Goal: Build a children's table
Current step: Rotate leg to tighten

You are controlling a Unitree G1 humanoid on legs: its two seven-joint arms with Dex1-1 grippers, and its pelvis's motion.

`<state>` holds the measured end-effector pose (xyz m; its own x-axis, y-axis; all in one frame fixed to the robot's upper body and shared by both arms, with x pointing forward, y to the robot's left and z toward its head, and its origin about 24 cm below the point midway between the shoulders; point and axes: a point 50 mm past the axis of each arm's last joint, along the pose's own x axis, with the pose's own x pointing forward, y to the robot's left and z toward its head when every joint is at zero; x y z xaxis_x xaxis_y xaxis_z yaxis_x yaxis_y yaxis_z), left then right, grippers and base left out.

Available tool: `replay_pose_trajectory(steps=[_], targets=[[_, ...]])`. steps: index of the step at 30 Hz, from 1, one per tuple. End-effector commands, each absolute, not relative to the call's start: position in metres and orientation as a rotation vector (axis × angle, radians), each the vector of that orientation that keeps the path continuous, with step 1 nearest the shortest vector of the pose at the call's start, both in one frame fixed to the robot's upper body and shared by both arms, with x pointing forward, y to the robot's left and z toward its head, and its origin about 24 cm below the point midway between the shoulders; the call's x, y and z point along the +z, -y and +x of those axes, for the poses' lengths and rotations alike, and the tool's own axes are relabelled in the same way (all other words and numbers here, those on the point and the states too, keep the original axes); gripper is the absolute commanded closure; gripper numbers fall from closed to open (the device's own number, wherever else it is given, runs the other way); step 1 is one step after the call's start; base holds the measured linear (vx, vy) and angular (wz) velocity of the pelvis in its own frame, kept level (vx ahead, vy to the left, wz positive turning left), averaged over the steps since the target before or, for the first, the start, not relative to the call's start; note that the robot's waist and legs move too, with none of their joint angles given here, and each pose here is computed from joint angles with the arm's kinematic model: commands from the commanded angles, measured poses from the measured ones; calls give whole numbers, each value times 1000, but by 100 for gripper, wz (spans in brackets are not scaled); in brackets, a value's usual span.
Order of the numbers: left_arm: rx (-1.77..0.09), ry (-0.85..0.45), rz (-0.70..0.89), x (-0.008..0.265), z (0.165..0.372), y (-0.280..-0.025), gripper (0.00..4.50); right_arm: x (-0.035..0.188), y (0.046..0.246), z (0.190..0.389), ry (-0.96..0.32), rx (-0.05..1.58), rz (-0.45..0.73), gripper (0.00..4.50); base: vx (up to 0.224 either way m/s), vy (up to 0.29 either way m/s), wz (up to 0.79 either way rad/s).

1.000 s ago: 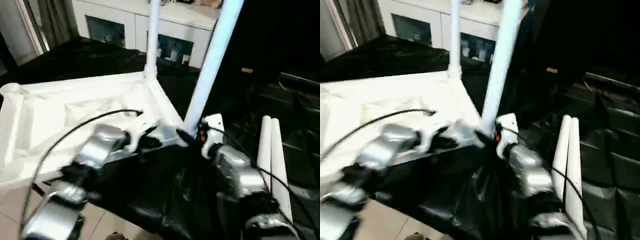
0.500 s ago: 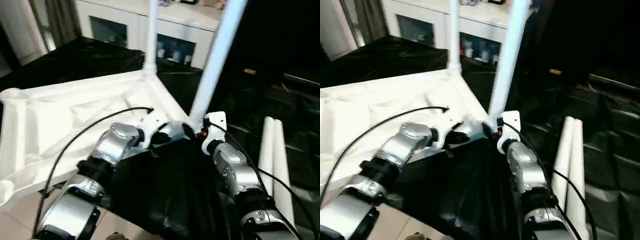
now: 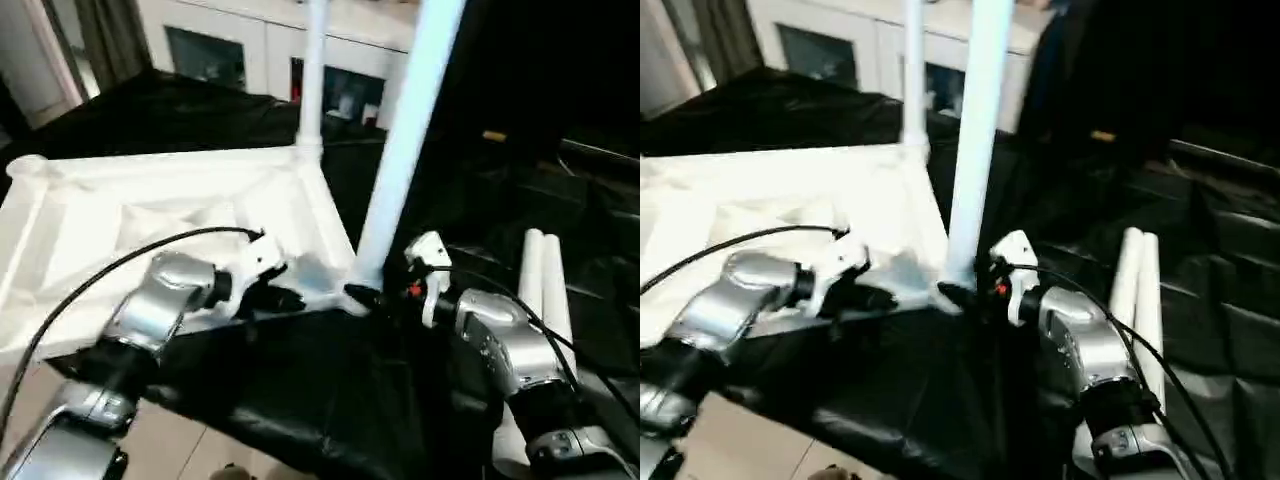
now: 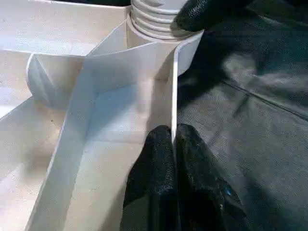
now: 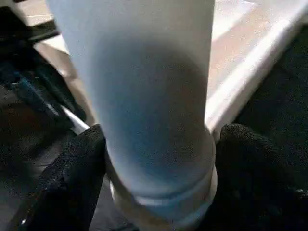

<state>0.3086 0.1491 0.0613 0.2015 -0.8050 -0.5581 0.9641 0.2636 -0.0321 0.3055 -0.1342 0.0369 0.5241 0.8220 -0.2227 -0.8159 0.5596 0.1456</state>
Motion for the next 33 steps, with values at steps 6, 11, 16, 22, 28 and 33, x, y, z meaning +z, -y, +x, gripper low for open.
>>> replay_pose_trajectory(steps=[6, 11, 16, 22, 28, 33], targets=[[-1373, -541, 272, 57, 296, -144, 450, 37, 136, 299, -284, 1035, 38, 99, 0, 0, 0], [-1367, -541, 273, 59, 297, -144, 450, 36, 133, 298, -285, 1050, 43, 139, 0, 0, 0], [-1316, -537, 278, 57, 302, -142, 450, 32, 132, 297, -301, 1012, 42, 170, 0, 0, 0], [-1053, -522, 321, 47, 326, -127, 450, 16, 134, 311, -344, 684, 39, 176, 0, 0, 0], [-836, -465, 310, 48, 347, -95, 450, 6, 120, 320, -382, 374, 109, 176, 0, 0, 0], [-875, -437, 328, 49, 348, -79, 450, 8, 90, 318, -355, 420, 99, 176, 0, 0, 0]])
